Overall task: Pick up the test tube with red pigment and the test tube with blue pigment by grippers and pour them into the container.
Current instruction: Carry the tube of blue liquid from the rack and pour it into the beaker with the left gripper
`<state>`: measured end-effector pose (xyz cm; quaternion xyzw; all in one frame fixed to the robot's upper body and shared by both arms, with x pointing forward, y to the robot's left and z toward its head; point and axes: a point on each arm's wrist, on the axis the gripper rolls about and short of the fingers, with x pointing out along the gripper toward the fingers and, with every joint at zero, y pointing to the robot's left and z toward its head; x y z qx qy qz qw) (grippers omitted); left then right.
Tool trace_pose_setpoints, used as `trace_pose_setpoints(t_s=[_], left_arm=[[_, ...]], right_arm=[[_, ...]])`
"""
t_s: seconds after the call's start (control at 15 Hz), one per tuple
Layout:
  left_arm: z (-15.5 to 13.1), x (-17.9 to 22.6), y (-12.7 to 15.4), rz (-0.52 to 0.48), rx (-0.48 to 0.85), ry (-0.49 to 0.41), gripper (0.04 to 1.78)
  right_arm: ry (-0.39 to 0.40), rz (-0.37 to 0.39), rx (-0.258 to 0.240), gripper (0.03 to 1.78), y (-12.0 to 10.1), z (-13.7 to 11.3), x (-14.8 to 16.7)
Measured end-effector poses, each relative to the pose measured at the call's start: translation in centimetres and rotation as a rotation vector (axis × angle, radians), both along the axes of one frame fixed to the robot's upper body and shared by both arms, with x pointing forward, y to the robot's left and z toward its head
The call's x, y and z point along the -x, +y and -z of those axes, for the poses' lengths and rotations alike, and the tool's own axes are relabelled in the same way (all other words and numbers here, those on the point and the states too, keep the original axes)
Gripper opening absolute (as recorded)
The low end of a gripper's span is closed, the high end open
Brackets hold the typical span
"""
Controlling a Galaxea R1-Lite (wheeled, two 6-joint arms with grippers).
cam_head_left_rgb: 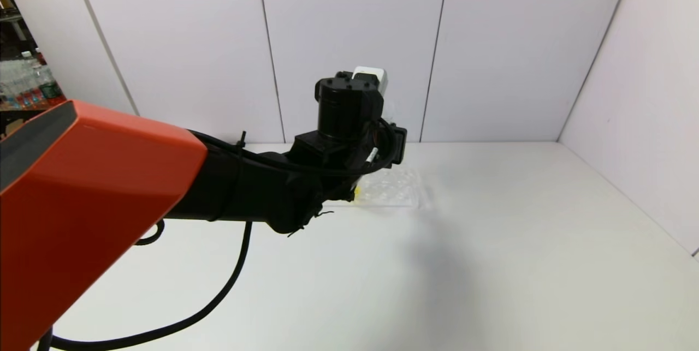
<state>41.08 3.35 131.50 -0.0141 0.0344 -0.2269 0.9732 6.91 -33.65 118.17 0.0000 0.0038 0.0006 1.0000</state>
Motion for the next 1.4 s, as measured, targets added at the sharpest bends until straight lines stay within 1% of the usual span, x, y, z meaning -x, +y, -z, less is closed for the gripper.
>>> trace_pose_setpoints(t_s=[0.2, 0.4, 0.53, 0.8, 1.0, 1.2, 1.4], left_arm=[[-1.7, 0.4, 1.7, -0.021, -0.025, -0.032, 0.44], [-3.8, 1.2, 4.0, -0.050, -0.041, -0.075, 0.44], [-5.1, 1.8, 6.0, -0.078, -0.041, -0.084, 0.44], [-6.7, 3.3, 9.7, -0.131, -0.045, -0.091, 0.44], [-7.9, 4.1, 12.9, -0.195, -0.035, -0.108, 0.44], [-8.3, 4.5, 16.4, -0.274, -0.059, -0.082, 0.44], [-8.7, 4.7, 19.3, -0.343, -0.079, -0.094, 0.44]], right_arm=[[0.000, 0.000, 0.000, 1.77, 0.0, 0.0, 0.0], [0.000, 0.000, 0.000, 1.77, 0.0, 0.0, 0.0], [0.000, 0.000, 0.000, 1.77, 0.0, 0.0, 0.0], [0.000, 0.000, 0.000, 1.77, 0.0, 0.0, 0.0], [0.000, 0.000, 0.000, 1.77, 0.0, 0.0, 0.0], [0.000, 0.000, 0.000, 1.77, 0.0, 0.0, 0.0], [0.000, 0.000, 0.000, 1.77, 0.0, 0.0, 0.0]])
